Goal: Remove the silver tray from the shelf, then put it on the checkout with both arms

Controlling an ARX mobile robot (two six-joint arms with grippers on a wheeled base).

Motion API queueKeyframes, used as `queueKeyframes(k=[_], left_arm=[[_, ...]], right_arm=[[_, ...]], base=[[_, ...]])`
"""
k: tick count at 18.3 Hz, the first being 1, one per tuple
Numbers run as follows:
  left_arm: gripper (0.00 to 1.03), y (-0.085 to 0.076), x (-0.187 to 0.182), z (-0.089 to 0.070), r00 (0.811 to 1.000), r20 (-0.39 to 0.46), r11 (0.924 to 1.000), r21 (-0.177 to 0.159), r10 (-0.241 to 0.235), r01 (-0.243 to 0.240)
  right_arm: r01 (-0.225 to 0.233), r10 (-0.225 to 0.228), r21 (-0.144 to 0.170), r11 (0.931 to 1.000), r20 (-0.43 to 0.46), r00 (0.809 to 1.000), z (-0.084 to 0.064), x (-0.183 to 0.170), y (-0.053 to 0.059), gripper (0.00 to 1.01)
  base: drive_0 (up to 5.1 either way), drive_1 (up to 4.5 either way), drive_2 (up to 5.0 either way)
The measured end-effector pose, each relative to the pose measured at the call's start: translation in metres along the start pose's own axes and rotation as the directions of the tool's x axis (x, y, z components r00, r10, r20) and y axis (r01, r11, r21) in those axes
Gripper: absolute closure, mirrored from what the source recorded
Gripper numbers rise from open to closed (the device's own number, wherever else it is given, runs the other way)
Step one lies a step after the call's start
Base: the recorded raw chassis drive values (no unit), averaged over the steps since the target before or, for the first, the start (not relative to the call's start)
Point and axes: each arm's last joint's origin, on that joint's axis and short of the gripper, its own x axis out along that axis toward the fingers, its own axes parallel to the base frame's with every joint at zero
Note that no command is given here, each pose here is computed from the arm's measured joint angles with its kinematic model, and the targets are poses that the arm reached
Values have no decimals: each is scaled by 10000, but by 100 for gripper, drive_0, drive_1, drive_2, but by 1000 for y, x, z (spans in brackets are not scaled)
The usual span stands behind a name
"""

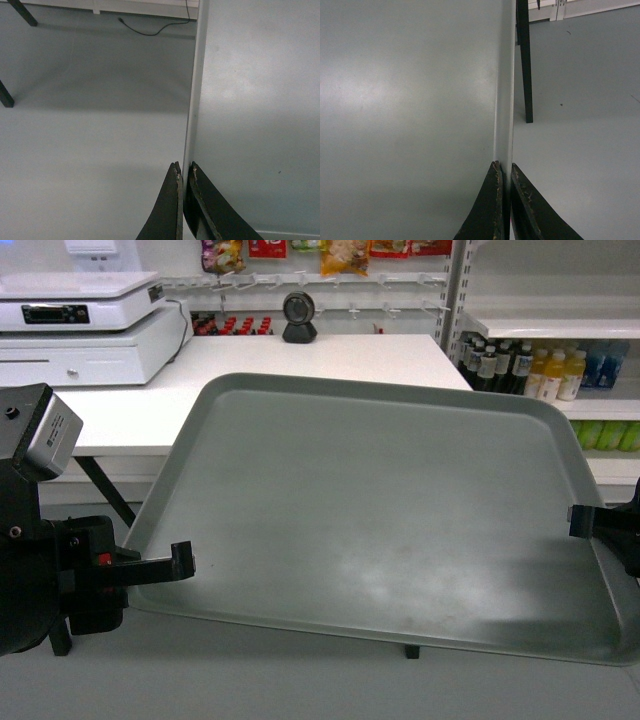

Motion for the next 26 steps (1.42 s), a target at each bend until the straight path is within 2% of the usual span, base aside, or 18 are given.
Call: queueKeyframes(k=[6,11,26], left_arm=[[100,0,0,0,10000,14,10000,0,4,-4],[100,1,0,0,10000,-24,10000,47,40,-39],[100,1,0,0,10000,24,10000,38,40,-40]], right_arm=[[9,-9,0,10000,-21,10000,0,0,0,98],[-13,12,-18,10000,-90,10000,-1,0,1,98],[-25,25,-4,10000,-14,10000,0,0,1,98]], base=[[-490,242,242],[0,0,0],[-1,431,-433]])
